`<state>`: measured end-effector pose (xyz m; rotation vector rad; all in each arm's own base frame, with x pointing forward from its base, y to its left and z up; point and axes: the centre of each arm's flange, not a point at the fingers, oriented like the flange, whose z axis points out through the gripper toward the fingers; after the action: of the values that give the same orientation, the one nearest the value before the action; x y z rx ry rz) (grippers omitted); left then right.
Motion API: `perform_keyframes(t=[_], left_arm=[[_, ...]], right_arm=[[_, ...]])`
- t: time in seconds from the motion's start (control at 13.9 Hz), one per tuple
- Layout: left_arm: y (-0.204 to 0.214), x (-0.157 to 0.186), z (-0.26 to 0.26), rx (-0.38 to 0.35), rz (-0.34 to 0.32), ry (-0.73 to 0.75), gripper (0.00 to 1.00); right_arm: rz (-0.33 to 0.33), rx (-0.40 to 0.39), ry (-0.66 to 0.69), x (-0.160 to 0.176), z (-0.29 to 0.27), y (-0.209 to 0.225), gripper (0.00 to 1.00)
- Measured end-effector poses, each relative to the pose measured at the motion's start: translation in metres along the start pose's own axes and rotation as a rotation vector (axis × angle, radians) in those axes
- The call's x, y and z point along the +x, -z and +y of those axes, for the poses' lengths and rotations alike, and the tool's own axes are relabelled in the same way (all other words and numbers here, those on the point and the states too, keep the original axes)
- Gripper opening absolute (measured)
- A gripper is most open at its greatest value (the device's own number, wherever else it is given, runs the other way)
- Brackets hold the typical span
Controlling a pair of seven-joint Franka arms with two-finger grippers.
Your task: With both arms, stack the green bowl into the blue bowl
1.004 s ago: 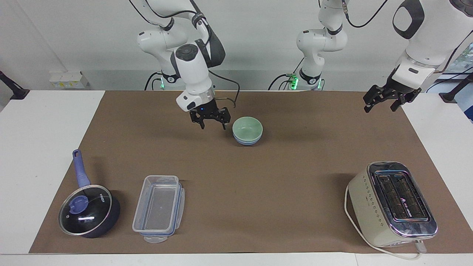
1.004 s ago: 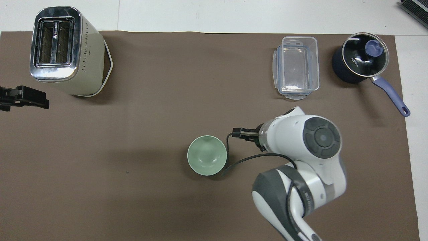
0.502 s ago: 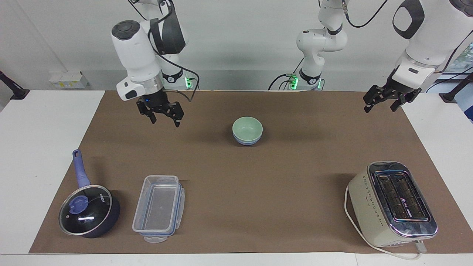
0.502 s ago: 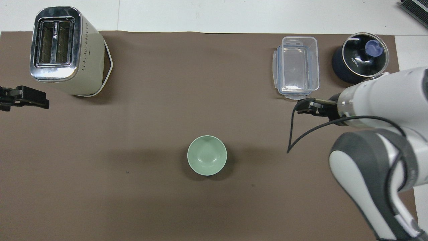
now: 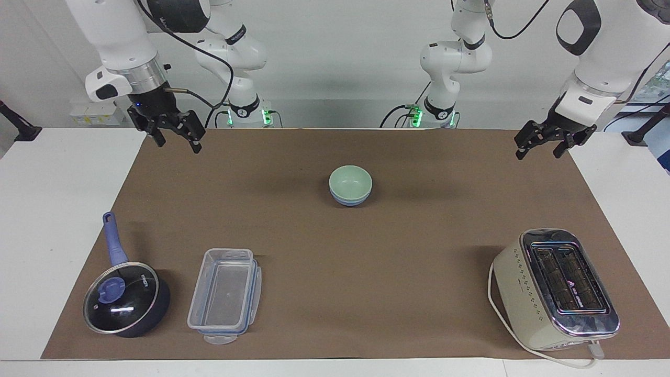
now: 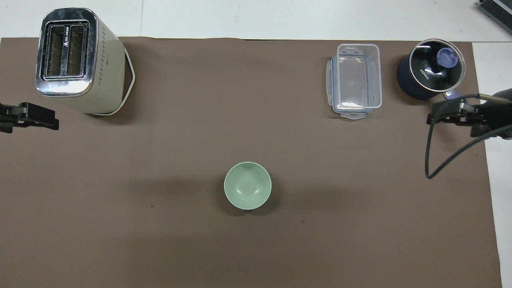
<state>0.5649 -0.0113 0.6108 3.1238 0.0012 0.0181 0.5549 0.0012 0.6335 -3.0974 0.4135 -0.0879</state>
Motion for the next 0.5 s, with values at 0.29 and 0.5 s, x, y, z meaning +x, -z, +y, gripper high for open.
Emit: perform_keyframes(t=[0.29,0.5], left_arm=[[0.0,0.0,0.0,0.0,0.0,0.0,1.0],[0.0,0.0,0.0,0.0,0.0,0.0,1.0]], right_arm=[[-0.018,-0.043,0.01,0.004,-0.001,0.01,1.0],[-0.025,-0.046,0.022,0.006,-0.005,0.014,1.0]])
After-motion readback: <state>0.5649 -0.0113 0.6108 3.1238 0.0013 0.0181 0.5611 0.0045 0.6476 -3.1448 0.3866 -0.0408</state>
